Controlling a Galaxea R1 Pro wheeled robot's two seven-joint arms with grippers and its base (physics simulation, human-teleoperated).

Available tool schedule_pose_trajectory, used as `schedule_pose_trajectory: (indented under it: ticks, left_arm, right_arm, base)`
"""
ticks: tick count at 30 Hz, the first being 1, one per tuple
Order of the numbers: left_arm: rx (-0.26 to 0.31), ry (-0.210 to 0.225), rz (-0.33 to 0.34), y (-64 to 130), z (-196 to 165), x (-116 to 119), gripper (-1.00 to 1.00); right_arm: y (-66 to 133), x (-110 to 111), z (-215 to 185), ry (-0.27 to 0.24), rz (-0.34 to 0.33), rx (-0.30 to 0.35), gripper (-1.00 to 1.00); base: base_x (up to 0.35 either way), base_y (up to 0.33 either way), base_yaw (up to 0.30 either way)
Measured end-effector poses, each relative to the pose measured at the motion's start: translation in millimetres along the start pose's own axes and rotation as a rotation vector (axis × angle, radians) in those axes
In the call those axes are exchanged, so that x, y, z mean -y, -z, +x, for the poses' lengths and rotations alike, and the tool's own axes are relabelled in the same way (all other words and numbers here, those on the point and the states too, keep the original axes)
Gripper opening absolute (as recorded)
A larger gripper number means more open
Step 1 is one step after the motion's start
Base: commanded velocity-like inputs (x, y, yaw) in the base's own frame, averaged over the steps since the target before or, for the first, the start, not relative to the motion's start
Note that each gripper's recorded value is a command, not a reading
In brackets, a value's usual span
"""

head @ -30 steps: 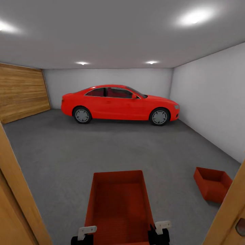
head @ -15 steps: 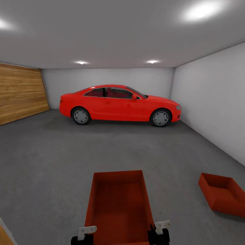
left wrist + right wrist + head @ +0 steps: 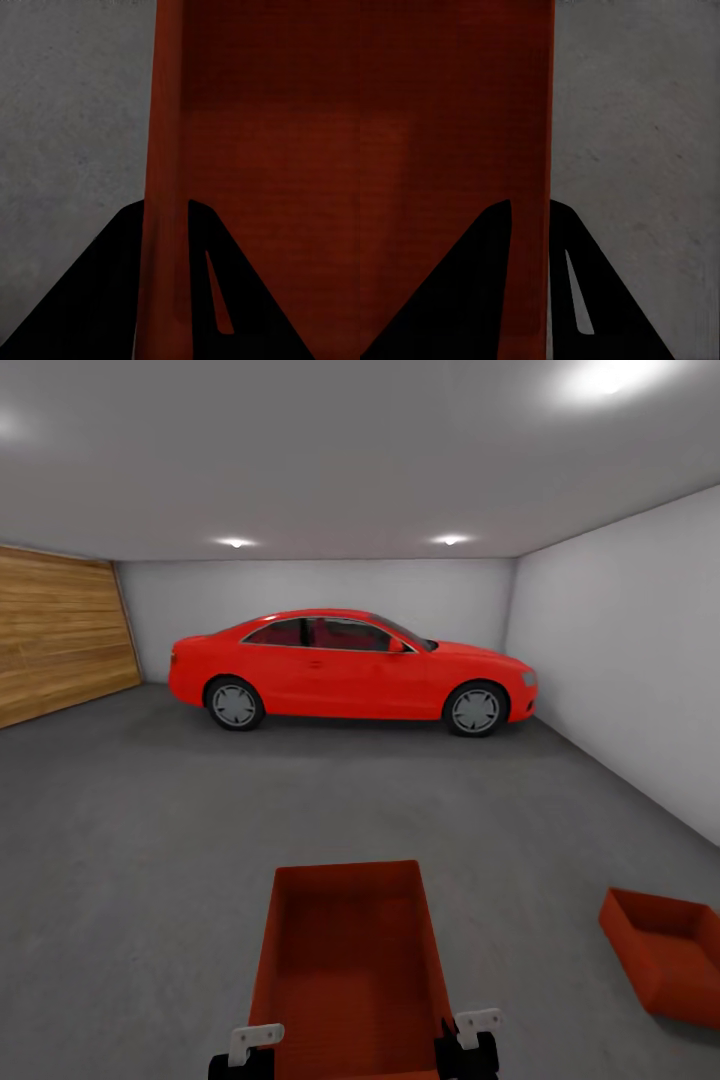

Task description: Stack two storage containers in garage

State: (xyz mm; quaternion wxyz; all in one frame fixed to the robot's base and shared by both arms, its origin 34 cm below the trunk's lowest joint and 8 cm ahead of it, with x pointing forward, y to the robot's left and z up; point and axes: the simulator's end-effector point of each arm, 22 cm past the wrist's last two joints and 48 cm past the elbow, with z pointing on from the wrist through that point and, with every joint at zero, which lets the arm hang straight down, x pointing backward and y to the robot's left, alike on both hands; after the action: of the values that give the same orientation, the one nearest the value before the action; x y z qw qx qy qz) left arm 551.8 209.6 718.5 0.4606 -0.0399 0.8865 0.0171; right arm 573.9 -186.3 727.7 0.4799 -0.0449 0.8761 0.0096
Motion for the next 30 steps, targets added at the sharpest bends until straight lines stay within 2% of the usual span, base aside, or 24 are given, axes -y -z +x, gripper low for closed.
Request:
schedule_pose_trajectory:
  ticks: [30]
  left_arm:
    - [0.0,0.0,0.0,0.0,-0.1,0.0,-1.0]
  right_arm:
    - [-0.1,0.0,-0.2,0.0,0.0,0.0,-1.0]
  base:
    - [0.339,0.0,0.0]
